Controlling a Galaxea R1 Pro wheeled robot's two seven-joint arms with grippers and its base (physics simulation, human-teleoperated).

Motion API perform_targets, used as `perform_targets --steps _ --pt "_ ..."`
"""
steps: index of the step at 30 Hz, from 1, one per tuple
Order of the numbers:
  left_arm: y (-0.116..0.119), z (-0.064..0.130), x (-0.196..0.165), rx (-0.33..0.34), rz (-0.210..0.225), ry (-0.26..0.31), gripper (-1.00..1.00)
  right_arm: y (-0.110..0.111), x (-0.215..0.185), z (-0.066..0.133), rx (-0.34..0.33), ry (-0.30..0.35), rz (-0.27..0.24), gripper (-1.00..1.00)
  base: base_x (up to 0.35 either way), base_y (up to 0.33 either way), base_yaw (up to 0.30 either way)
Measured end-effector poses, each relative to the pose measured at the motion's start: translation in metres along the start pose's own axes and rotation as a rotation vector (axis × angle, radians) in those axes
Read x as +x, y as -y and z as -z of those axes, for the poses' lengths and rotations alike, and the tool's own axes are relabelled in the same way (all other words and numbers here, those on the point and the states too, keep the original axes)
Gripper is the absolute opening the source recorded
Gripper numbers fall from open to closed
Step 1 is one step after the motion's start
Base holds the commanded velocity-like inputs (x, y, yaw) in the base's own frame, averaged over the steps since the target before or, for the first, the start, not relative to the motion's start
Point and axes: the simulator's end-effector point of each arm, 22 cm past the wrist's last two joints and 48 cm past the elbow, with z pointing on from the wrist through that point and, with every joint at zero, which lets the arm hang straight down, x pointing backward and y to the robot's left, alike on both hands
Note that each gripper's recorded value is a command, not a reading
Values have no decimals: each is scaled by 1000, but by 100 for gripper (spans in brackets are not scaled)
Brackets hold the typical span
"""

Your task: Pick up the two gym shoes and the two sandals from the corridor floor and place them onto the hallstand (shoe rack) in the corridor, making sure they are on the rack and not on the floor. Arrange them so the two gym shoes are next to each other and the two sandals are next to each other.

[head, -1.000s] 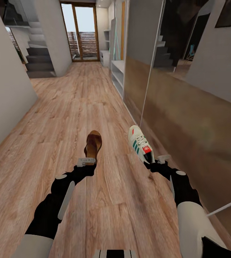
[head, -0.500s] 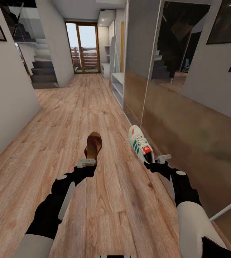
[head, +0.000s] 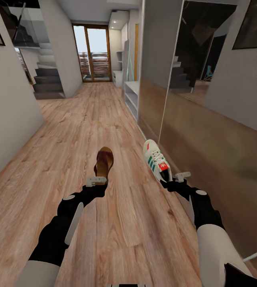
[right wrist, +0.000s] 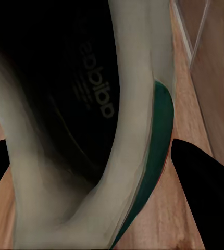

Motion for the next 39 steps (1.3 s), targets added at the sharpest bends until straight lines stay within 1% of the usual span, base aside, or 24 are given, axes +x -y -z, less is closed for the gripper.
perform_targets --steps 6,7,9,11,12,14,15,19,25,34,39 --pt "-1 -1 4 -1 1 -8 -100 0 2 -1 7 -2 0 -100 334 124 0" --pt "-1 -2 7 -2 2 -14 -100 5 3 -1 29 -2 1 -100 335 125 0" --pt "-1 -3 9 -1 2 -20 -100 17 4 -1 85 -3 0 -100 335 125 0" --pt "-1 -4 11 -1 3 -23 -100 44 11 2 216 -16 -3 -100 335 125 0" --pt "-1 -4 11 -1 3 -24 -100 50 14 3 251 -21 -6 -100 335 125 0" --pt "-1 -4 12 -1 3 -26 -100 68 32 6 365 -56 -12 -100 335 125 0" --pt "-1 -4 12 -2 3 -26 -100 70 37 6 385 -67 -15 -100 335 125 0" --pt "-2 -4 12 -2 4 -26 -100 72 44 7 409 -82 -17 -100 335 125 0" --pt "-2 -4 12 -2 4 -26 -100 72 47 7 414 -89 -16 -100 335 125 0" --pt "-2 -4 13 -3 4 -27 -100 52 35 -3 367 -82 62 -100 335 125 10" --pt "-2 -5 13 -3 4 -29 -100 50 35 -4 364 -82 70 -100 335 125 207"
